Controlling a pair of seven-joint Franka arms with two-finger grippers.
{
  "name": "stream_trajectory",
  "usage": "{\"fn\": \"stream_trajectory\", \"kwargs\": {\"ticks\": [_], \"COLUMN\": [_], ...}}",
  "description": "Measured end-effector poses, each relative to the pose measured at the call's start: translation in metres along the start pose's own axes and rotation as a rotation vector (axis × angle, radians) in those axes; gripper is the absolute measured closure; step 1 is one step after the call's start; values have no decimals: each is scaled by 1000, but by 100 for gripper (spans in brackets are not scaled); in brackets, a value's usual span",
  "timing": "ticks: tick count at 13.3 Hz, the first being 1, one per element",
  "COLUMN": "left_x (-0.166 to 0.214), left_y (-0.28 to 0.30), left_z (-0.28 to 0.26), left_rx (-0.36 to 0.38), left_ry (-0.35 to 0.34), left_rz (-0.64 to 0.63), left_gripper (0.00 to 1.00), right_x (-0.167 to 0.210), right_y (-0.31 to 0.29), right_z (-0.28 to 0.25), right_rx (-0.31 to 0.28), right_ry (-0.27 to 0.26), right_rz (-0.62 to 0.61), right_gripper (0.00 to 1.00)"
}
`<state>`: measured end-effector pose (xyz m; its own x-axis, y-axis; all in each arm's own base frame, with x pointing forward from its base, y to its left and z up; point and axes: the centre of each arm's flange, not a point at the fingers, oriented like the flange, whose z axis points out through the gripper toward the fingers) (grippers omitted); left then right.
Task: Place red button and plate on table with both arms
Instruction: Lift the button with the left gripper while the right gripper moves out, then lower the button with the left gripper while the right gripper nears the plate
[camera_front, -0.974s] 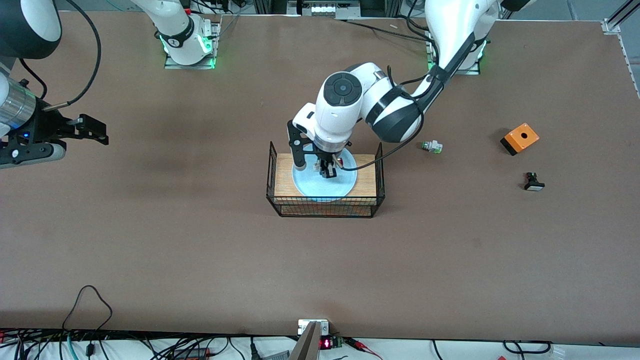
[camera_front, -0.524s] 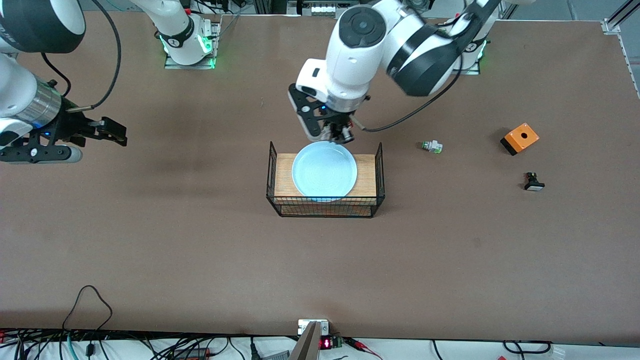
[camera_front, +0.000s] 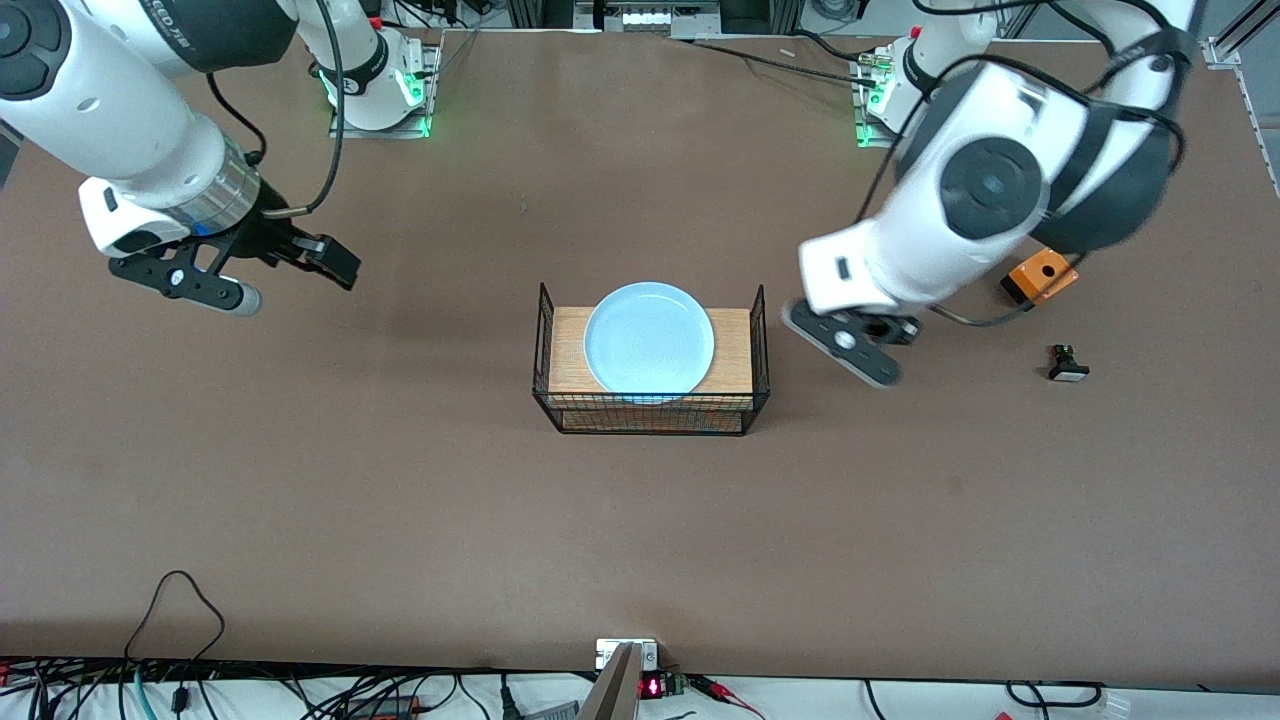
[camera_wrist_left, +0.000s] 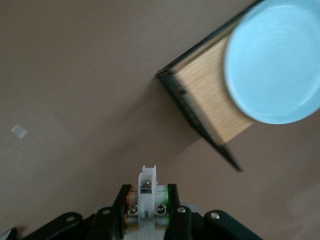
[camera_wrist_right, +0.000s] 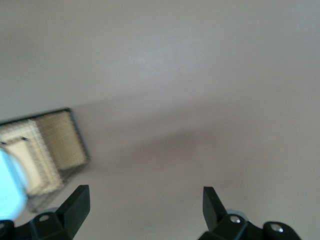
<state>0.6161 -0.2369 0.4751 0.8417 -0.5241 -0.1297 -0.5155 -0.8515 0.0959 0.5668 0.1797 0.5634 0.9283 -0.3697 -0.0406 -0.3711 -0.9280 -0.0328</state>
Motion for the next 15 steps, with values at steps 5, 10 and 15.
{"fn": "stream_trajectory", "kwargs": {"ticks": [5, 10, 15], "left_x": [-11, -23, -41], "left_y": [-145, -232, -248], "left_z": [102, 215, 275], "left_rx": [-19, 12, -6], "left_ry": [-124, -78, 25], "left_rz": [-168, -238, -264], "left_gripper": [67, 67, 67], "right_x": [-13, -54, -78], "right_y": [-27, -107, -151], "right_z": [10, 45, 59], "right_rx": [73, 105, 91], "right_ry": [-57, -32, -21], "right_rz": [175, 358, 511], "right_gripper": [0, 0, 0]}}
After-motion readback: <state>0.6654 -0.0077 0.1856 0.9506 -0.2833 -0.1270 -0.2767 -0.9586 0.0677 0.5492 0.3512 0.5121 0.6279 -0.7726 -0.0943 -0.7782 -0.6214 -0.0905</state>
